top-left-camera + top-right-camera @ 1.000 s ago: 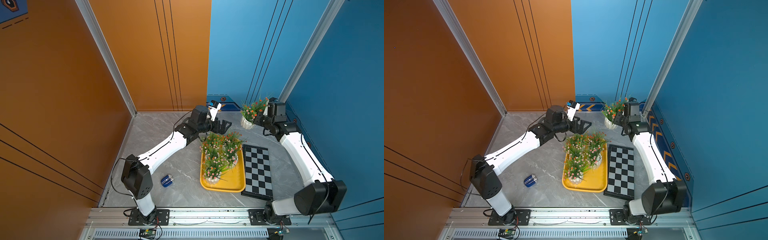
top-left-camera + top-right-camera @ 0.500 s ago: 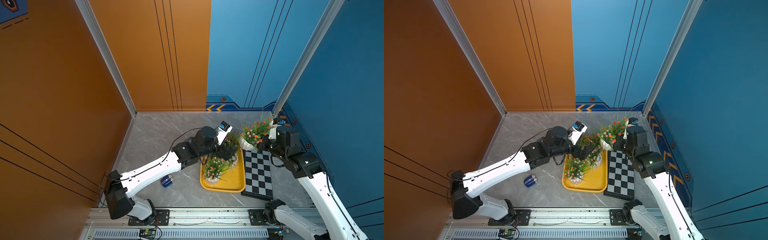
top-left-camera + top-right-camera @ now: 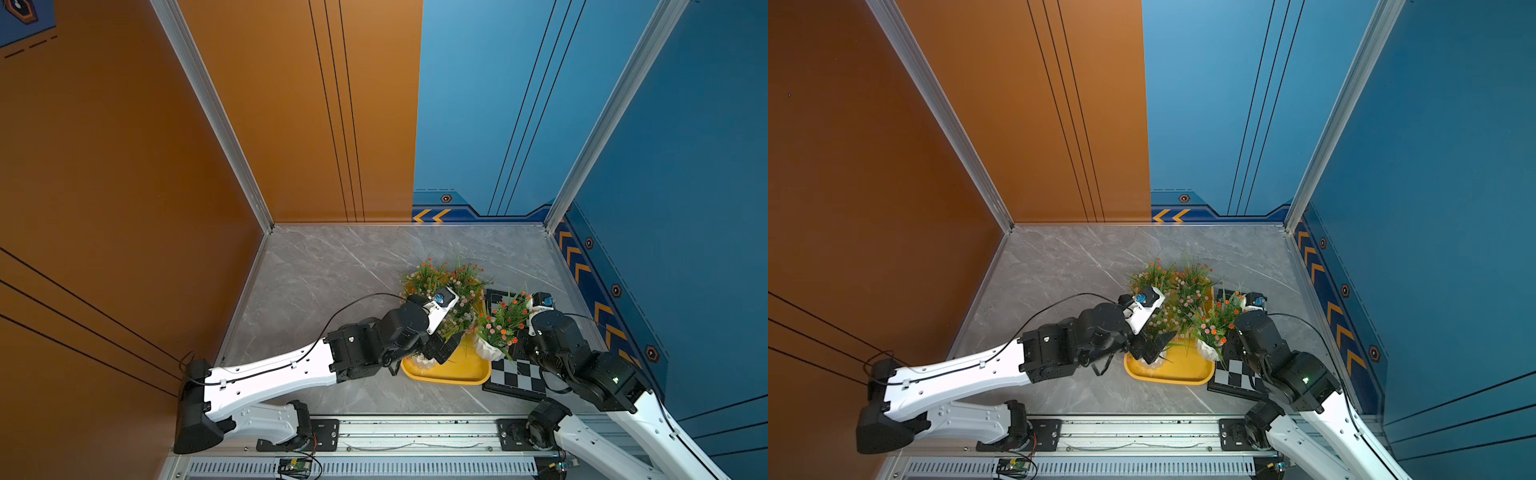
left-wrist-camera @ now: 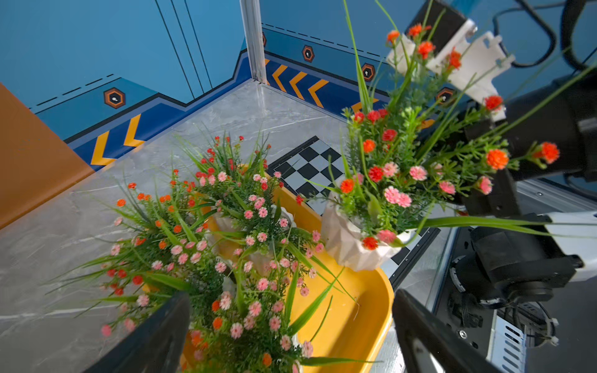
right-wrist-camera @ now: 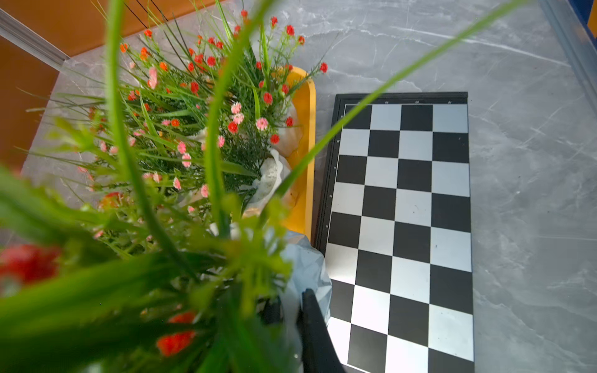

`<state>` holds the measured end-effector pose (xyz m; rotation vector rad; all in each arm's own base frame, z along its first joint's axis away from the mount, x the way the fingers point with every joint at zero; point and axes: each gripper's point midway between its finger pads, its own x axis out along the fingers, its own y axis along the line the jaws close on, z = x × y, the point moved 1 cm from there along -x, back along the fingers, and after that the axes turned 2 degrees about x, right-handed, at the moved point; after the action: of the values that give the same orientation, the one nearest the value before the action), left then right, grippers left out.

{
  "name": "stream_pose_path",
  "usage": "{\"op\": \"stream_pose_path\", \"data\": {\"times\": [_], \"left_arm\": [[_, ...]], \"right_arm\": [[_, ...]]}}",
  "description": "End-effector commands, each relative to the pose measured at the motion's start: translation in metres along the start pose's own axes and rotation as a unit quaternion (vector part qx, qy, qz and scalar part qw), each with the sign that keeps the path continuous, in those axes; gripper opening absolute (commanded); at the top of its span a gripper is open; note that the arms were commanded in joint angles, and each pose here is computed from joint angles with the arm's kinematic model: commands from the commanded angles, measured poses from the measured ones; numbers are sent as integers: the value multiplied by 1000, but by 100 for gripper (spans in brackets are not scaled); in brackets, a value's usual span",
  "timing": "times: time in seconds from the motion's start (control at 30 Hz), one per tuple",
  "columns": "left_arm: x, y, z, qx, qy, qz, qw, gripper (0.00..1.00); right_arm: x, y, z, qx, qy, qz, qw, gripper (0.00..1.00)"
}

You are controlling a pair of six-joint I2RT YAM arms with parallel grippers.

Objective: Put the potted gypsophila into the storage box
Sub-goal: Place the baby's breath potted plant at the storage box.

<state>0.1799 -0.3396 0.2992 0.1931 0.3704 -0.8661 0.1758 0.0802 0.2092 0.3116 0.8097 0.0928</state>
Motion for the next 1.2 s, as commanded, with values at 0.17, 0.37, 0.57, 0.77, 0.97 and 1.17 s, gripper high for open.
{"op": "stream_pose_path", "data": {"times": [0.17,0.37,0.57,0.77,0.97,1.17], "left_arm": [[-25,18,-9,-28,-22,39,999,98],[-24,15,-13,-29,-18,36,999,98],[-21,15,-10,-30,-19,40,999,98],[-15,10,-10,-23,-12,36,999,98],[-13,7,3,-25,-18,37,999,98],[-14,9,2,-19,-10,49,999,98]], "right_arm": [[-9,-4,-9,22,-31,-6,999,0],[-19,-15,-12,14,-39,-20,999,0],[-48,-34,9,33,-92,-36,995,0],[-62,-47,20,21,-115,-59,991,0],[-28,-18,8,-24,-69,-58,996,0],[6,21,-2,-34,-39,-10,999,0]]}}
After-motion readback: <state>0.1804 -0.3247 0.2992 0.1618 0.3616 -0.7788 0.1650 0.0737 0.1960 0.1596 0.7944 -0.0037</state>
